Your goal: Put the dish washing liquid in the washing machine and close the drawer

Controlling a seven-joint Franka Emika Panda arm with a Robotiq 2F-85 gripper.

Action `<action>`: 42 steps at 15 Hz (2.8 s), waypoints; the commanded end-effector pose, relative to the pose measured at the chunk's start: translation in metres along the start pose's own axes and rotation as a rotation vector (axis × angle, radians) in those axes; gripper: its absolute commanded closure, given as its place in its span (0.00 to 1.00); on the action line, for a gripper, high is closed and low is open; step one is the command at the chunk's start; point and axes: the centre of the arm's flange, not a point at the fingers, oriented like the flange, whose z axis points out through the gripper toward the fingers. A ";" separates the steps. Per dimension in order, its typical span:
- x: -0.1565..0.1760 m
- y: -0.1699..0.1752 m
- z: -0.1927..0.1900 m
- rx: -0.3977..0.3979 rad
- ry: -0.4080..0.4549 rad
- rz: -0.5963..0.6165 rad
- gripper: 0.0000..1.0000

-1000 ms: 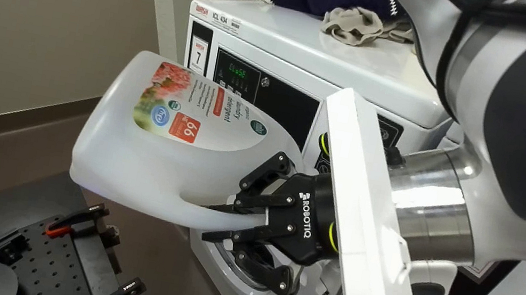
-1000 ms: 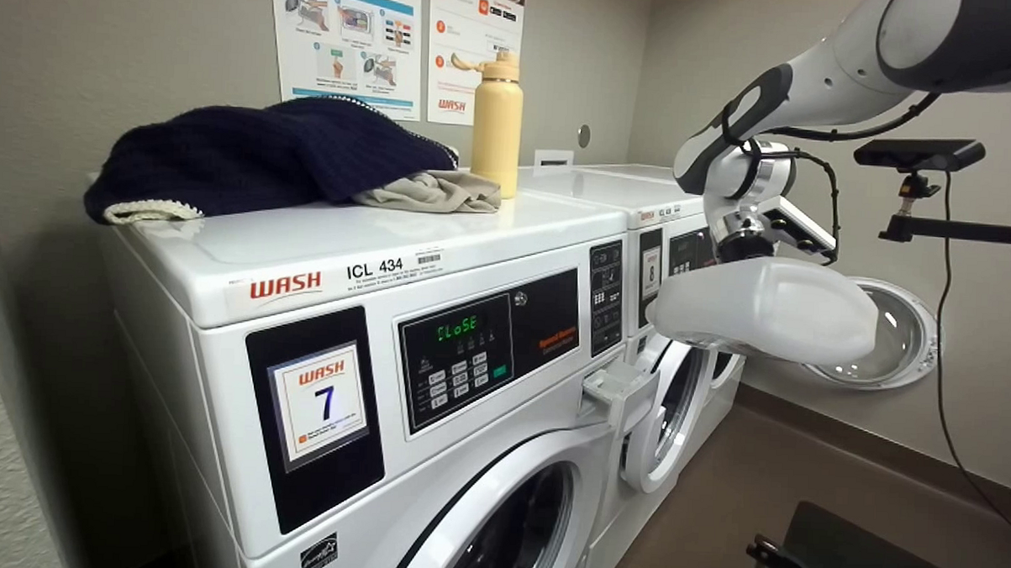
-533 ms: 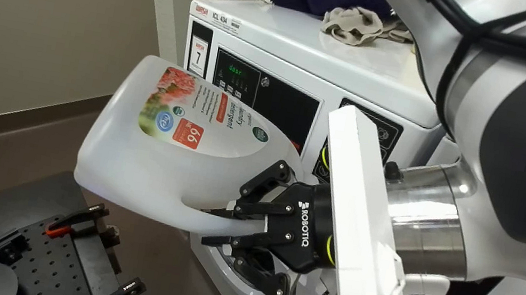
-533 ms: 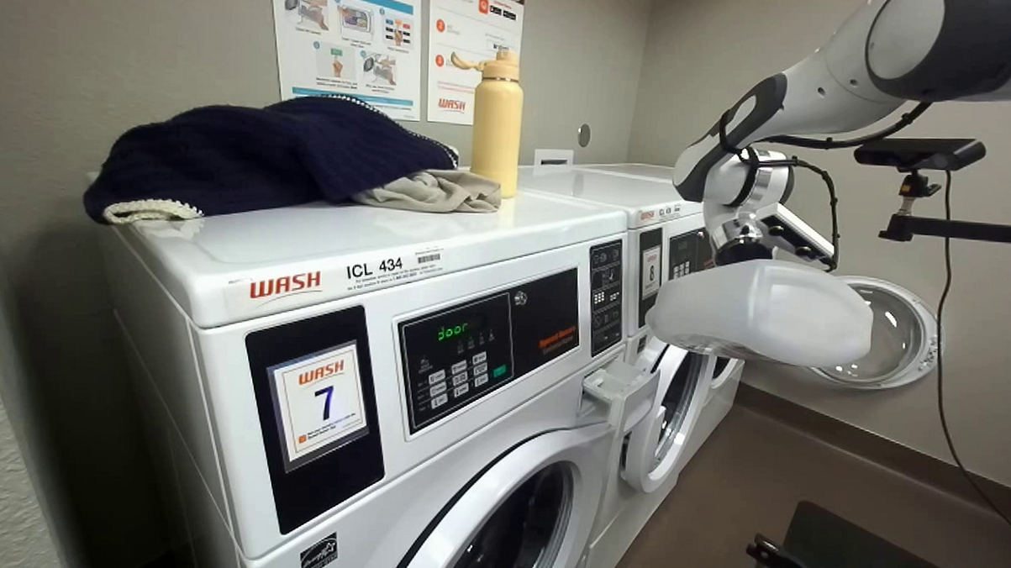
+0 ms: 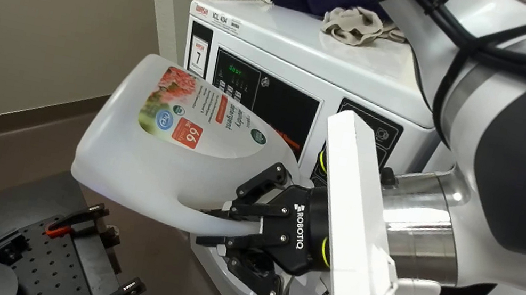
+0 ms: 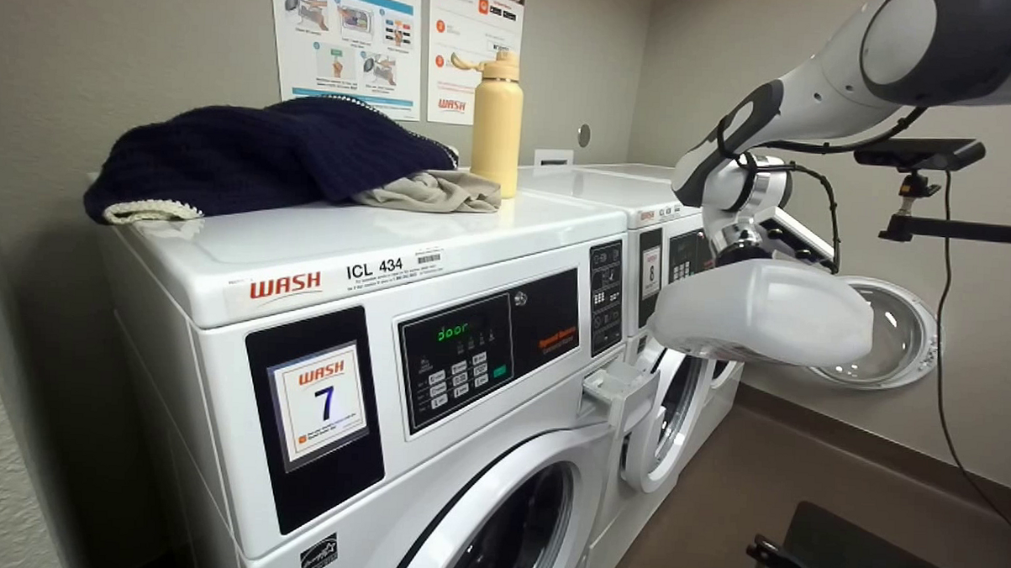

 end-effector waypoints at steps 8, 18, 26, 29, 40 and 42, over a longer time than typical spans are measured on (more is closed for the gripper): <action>-0.019 0.009 -0.008 0.095 -0.018 0.067 0.90; -0.019 0.012 -0.008 0.140 -0.006 0.081 0.90; -0.026 -0.029 -0.009 -0.045 0.006 0.045 0.90; -0.032 -0.058 -0.014 -0.142 0.013 0.011 0.90; -0.092 -0.159 -0.036 -0.526 0.181 -0.138 0.90; -0.114 -0.181 -0.040 -0.567 0.226 -0.185 0.90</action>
